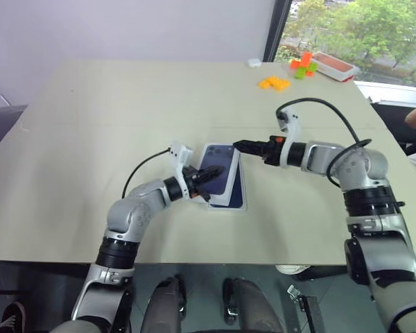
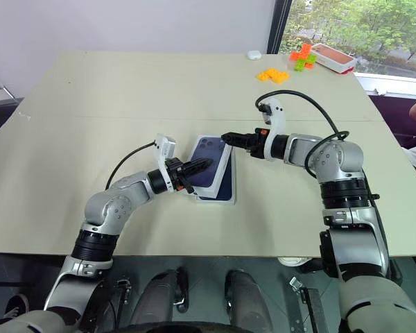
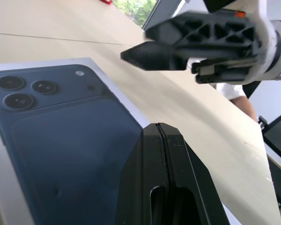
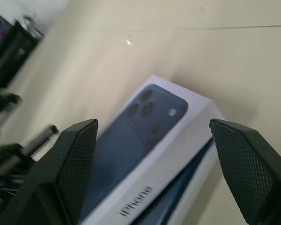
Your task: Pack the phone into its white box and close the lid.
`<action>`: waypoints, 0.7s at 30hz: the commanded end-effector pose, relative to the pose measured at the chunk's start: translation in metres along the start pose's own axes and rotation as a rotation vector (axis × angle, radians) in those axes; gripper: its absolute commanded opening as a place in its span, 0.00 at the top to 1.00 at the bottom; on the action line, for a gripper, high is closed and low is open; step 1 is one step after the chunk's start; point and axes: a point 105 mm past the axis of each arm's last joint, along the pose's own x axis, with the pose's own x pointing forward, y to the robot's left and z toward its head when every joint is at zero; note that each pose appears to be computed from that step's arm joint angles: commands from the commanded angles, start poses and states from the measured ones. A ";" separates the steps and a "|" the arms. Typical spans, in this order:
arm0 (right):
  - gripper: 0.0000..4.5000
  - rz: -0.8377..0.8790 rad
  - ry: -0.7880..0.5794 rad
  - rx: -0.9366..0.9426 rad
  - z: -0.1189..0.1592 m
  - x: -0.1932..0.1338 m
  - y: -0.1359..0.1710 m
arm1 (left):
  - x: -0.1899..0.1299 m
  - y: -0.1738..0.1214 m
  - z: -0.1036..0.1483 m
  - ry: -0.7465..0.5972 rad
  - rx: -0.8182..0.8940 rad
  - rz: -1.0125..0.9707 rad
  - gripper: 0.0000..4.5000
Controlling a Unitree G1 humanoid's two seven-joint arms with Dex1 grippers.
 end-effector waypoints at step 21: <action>0.99 -0.127 -0.015 -0.554 0.013 -0.016 -0.016 | -0.070 0.077 0.037 0.044 0.283 0.338 1.00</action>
